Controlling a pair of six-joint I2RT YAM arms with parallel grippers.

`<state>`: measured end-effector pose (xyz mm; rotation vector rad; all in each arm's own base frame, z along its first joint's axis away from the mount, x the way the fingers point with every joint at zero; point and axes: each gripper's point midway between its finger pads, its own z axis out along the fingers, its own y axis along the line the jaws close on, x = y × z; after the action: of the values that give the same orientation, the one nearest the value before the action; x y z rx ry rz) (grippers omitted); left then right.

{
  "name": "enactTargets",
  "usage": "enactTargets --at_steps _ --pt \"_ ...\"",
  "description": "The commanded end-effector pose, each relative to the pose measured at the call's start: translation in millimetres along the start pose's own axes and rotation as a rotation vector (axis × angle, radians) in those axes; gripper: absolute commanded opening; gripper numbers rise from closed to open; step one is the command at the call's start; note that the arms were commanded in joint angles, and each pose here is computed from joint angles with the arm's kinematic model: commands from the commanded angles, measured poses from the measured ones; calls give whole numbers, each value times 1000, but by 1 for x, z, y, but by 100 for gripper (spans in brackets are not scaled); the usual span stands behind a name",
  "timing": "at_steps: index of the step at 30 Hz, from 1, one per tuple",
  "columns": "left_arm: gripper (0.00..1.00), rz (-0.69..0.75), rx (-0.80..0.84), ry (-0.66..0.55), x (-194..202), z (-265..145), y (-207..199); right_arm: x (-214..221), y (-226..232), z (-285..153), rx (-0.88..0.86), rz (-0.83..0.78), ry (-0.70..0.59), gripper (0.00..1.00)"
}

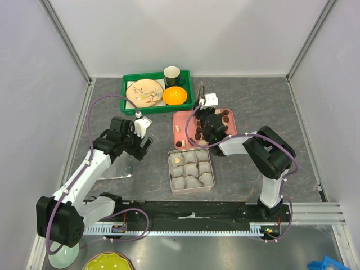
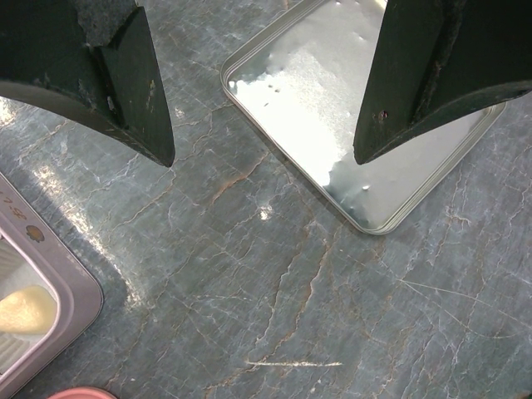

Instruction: Pack the chocolate

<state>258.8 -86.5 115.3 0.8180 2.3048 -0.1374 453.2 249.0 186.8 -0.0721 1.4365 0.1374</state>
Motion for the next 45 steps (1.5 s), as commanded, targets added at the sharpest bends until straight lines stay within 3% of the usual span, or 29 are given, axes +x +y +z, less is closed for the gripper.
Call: enactTargets --at_steps 1,12,20,25,32,36,45 --pt "95 42 -26 -43 -10 -4 7 -19 10 14 -24 49 -66 55" --pt "95 39 -22 -43 -9 -2 7 5 4 5 -23 39 -19 53" --pt "95 37 -20 -45 -11 -2 6 0 15 3 -83 75 -13 39" --pt "95 37 -21 -43 -10 -3 6 -21 23 7 -124 78 -45 29" --pt "95 35 -24 -42 -9 -3 6 -88 34 -3 -217 115 -139 28" --pt "95 35 -35 -40 -8 -5 8 -132 39 -27 -300 165 -178 28" --pt "95 30 -45 -36 -5 -7 8 -127 63 -119 -474 173 -68 23"
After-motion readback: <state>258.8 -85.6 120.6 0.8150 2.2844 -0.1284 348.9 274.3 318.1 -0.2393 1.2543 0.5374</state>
